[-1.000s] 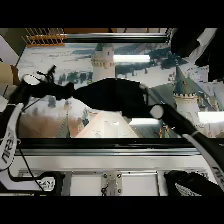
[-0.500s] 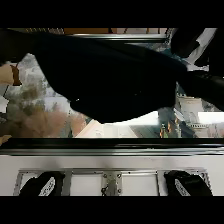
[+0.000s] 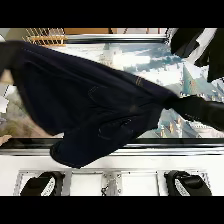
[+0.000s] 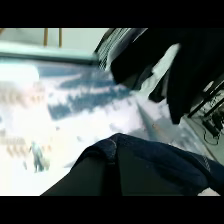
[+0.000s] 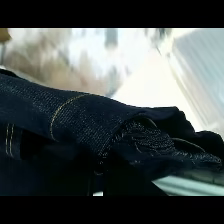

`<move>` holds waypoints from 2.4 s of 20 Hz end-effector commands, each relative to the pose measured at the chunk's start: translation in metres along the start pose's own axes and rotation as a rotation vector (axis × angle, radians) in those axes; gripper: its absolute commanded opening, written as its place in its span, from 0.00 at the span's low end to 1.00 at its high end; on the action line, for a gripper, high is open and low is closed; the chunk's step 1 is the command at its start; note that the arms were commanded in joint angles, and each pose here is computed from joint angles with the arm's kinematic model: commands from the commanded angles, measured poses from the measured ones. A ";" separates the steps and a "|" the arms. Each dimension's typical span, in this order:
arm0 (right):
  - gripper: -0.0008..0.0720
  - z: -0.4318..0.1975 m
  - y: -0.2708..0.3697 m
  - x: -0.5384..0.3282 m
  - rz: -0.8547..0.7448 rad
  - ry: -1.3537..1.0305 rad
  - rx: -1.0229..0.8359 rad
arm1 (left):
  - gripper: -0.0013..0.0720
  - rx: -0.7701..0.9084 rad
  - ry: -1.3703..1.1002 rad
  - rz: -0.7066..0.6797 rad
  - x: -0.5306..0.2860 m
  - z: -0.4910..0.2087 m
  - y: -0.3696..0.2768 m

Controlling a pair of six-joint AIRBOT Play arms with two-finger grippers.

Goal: Fold the clothes and pants, and hang the long-sleeved shirts on hangers.

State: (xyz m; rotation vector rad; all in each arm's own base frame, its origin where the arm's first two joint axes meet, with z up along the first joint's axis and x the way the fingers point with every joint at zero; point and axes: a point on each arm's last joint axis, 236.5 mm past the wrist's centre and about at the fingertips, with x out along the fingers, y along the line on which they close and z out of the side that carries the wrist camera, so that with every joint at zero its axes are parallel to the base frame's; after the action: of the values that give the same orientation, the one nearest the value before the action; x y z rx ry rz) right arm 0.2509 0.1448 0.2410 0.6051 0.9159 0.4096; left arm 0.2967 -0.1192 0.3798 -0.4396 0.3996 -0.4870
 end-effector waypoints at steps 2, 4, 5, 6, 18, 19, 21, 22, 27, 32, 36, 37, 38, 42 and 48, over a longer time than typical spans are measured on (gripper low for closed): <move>0.03 -0.002 -0.062 0.095 -0.086 0.232 0.058 | 0.05 -0.186 0.183 0.104 0.121 -0.051 0.097; 0.03 0.023 -0.089 0.139 -0.110 0.203 0.084 | 0.05 -0.235 0.243 0.127 0.176 -0.067 0.128; 0.03 0.032 -0.099 0.156 -0.119 0.192 0.098 | 0.05 -0.247 0.283 0.132 0.197 -0.075 0.138; 0.03 0.039 -0.106 0.169 -0.127 0.190 0.105 | 0.05 -0.263 0.332 0.129 0.214 -0.083 0.146; 0.03 0.023 -0.186 0.169 -0.378 0.335 0.008 | 0.05 -0.343 0.701 0.270 0.182 -0.240 0.189; 0.03 0.011 -0.191 0.172 -0.382 0.379 0.005 | 0.05 -0.354 0.738 0.281 0.178 -0.264 0.192; 0.03 -0.016 -0.202 0.178 -0.395 0.469 0.011 | 0.05 -0.385 0.805 0.310 0.171 -0.307 0.200; 0.03 -0.028 -0.206 0.181 -0.398 0.503 0.018 | 0.05 -0.399 0.833 0.325 0.168 -0.326 0.205; 0.03 -0.082 -0.216 0.195 -0.418 0.643 0.019 | 0.05 -0.443 0.898 0.376 0.158 -0.372 0.223; 0.03 -0.095 -0.217 0.202 -0.415 0.678 0.025 | 0.05 -0.456 0.895 0.387 0.156 -0.373 0.228; 0.60 -0.096 -0.194 0.209 -0.311 0.680 0.030 | 0.32 -0.451 0.881 0.385 0.159 -0.368 0.229; 0.79 -0.093 -0.179 0.210 -0.245 0.670 0.033 | 0.59 -0.438 0.864 0.375 0.161 -0.359 0.227; 0.79 -0.086 -0.163 0.208 -0.180 0.648 0.039 | 0.63 -0.422 0.827 0.362 0.164 -0.341 0.225; 0.85 -0.039 -0.171 0.161 -0.171 0.490 0.031 | 0.63 -0.355 0.651 0.314 0.156 -0.260 0.205; 1.00 -0.015 -0.257 0.132 -0.234 0.329 0.246 | 0.05 -0.250 0.577 0.225 0.149 -0.249 0.154</move>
State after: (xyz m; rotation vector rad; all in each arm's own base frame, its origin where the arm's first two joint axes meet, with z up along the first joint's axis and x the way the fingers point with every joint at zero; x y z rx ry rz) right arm 0.3287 0.0609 0.0036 0.5591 1.3937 0.2578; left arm 0.3634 -0.1352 0.0427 -0.5073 1.1194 -0.2946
